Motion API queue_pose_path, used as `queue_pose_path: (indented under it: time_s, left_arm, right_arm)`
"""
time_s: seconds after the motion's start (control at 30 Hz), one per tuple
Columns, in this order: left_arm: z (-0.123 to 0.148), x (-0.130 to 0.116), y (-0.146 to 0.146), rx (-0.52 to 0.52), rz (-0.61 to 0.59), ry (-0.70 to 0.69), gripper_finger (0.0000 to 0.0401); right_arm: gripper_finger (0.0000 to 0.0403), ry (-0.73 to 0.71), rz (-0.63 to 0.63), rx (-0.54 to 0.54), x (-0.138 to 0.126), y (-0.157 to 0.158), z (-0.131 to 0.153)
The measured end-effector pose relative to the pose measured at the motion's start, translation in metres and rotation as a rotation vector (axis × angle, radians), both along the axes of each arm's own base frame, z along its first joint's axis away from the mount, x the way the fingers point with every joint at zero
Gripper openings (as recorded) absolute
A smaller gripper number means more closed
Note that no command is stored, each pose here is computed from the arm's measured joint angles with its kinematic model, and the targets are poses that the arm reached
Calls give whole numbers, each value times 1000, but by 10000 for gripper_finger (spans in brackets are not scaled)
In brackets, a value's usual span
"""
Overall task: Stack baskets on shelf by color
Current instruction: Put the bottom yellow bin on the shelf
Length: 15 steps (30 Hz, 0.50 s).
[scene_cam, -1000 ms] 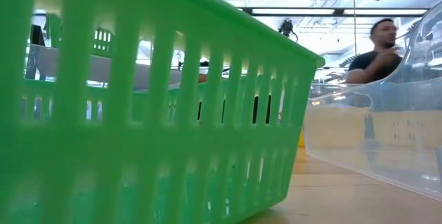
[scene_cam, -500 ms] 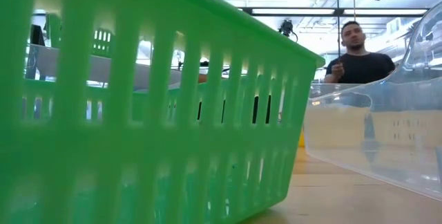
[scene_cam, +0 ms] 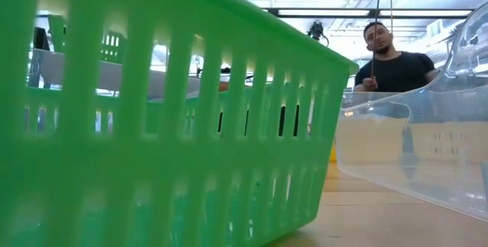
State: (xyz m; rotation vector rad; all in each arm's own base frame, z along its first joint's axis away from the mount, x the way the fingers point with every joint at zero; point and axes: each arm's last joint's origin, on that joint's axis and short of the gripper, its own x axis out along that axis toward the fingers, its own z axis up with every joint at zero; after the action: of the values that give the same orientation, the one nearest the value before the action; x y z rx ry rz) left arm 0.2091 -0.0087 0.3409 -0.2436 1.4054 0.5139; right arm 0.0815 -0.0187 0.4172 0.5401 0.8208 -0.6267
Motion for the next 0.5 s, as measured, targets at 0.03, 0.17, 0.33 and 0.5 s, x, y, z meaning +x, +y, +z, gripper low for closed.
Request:
queue_pose_path:
  time_s: [0.03,0.17,0.33,0.5]
  left_arm:
    - [0,-1,0,-22,1,-2,53]
    - [9,-1,-2,-65,14,-39,52]
    - [37,-1,-6,-53,-29,-150,52]
    - [76,-7,-13,-46,-85,-303,52]
  right_arm:
    - [264,-2,-4,2,0,0,0]
    - [264,-4,-8,6,0,0,0]
    - [264,-6,3,21,0,1,0]
    - [264,-6,10,24,0,1,0]
